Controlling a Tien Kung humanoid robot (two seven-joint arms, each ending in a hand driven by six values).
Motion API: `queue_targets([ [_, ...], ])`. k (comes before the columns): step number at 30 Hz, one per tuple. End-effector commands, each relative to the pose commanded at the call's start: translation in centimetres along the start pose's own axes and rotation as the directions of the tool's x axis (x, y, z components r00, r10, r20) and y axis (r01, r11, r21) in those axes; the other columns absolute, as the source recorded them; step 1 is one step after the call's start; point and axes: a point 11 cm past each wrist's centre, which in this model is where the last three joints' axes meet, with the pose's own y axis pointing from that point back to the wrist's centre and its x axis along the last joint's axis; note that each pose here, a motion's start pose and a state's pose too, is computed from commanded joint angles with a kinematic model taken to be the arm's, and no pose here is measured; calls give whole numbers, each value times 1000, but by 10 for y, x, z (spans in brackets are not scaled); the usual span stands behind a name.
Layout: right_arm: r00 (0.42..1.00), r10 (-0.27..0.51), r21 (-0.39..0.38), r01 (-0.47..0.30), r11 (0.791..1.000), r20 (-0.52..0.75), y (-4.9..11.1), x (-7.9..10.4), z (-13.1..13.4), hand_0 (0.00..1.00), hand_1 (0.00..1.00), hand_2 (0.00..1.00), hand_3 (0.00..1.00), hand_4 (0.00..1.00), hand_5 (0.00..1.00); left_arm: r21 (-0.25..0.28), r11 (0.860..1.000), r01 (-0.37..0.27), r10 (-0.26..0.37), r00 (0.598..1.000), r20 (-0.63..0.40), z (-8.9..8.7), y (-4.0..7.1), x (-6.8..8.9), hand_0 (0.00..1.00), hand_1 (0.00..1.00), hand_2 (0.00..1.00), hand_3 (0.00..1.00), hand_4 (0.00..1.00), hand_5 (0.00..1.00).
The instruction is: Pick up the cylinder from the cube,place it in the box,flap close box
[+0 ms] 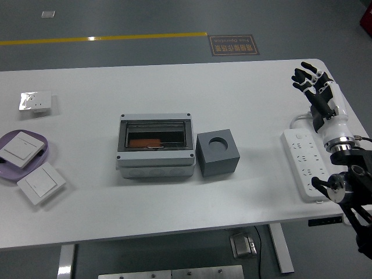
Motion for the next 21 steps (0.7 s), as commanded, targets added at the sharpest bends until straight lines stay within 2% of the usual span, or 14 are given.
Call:
queue_targets([
  [3,1000,-7,-16,7,1000,-8,-1,-4,4,827,779,784,789,975,353,-13,1000,-6,5,997,-74,3,0,2,615,626,593,623,708,246],
  [6,1000,-20,-32,19,999,-14,-2,-6,8,827,779,784,789,975,353,-30,1000,-8,5,995,-105,9,0,4,615,626,593,623,708,246],
  [7,1000,-25,-35,24,999,-16,-3,-7,8,827,779,784,789,975,353,-35,999,-8,5,994,-105,11,0,4,615,626,593,623,708,246],
  [8,999,-30,-36,29,999,-17,-3,-9,8,831,780,785,788,949,293,-36,999,-9,5,995,-103,12,0,5,615,626,594,623,707,245],
  [13,999,-45,-35,44,998,-15,-5,-15,7,831,780,785,788,949,293,-21,1000,-8,6,997,-81,6,0,7,615,626,594,623,707,245],
  [14,999,-46,-36,45,998,-15,-4,-15,7,838,786,791,813,843,105,-18,1000,-8,7,997,-77,5,0,7,616,626,594,623,707,246],
  [21,1000,-25,-48,25,999,-5,2,-8,9,837,785,790,812,817,101,-23,1000,-7,6,999,-49,9,0,9,616,626,594,623,707,246],
])
